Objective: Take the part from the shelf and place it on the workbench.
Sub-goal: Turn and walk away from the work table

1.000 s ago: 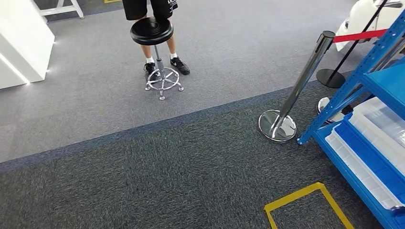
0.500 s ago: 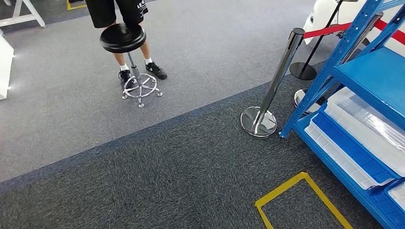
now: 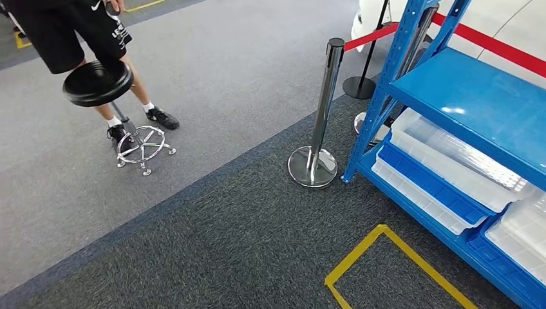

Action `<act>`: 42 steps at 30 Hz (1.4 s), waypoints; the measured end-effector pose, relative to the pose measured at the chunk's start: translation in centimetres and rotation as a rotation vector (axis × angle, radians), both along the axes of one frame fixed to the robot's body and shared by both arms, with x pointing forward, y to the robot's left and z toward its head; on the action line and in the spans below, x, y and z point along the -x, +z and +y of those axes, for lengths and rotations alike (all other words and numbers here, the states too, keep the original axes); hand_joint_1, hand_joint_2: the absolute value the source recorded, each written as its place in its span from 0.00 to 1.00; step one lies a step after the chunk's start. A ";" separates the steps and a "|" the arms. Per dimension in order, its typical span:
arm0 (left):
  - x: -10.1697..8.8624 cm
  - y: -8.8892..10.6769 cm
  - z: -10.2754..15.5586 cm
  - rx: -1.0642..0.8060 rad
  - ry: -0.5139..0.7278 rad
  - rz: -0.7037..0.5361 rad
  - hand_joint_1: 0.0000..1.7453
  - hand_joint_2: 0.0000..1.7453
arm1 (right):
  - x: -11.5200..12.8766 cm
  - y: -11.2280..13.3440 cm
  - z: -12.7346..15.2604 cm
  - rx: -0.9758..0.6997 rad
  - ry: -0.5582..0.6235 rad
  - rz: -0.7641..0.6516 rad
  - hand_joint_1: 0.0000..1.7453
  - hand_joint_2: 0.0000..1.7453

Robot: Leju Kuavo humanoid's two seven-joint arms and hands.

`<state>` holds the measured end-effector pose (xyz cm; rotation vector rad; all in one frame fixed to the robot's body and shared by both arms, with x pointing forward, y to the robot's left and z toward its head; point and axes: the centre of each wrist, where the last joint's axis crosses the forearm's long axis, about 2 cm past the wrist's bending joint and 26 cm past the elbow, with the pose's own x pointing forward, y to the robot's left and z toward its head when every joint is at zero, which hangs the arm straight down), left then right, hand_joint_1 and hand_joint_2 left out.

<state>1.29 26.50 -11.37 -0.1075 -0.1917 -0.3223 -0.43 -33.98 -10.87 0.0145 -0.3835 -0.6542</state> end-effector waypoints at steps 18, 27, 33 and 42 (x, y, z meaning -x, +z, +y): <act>0.0 0.0 -0.1 0.007 0.006 -0.001 0.00 0.00 | 0.2 0.0 -0.4 0.004 0.009 0.001 0.00 0.00; -0.8 0.1 0.0 0.005 0.015 -0.011 0.00 0.00 | -0.5 0.0 -0.5 0.005 0.014 -0.017 0.00 0.00; -0.6 0.0 0.0 0.004 0.022 0.007 0.00 0.00 | -0.5 -0.1 -0.2 -0.006 0.014 -0.018 0.00 0.00; -0.5 0.0 0.0 0.006 0.023 0.011 0.00 0.00 | -0.4 -0.1 -0.4 -0.004 0.006 -0.016 0.00 0.00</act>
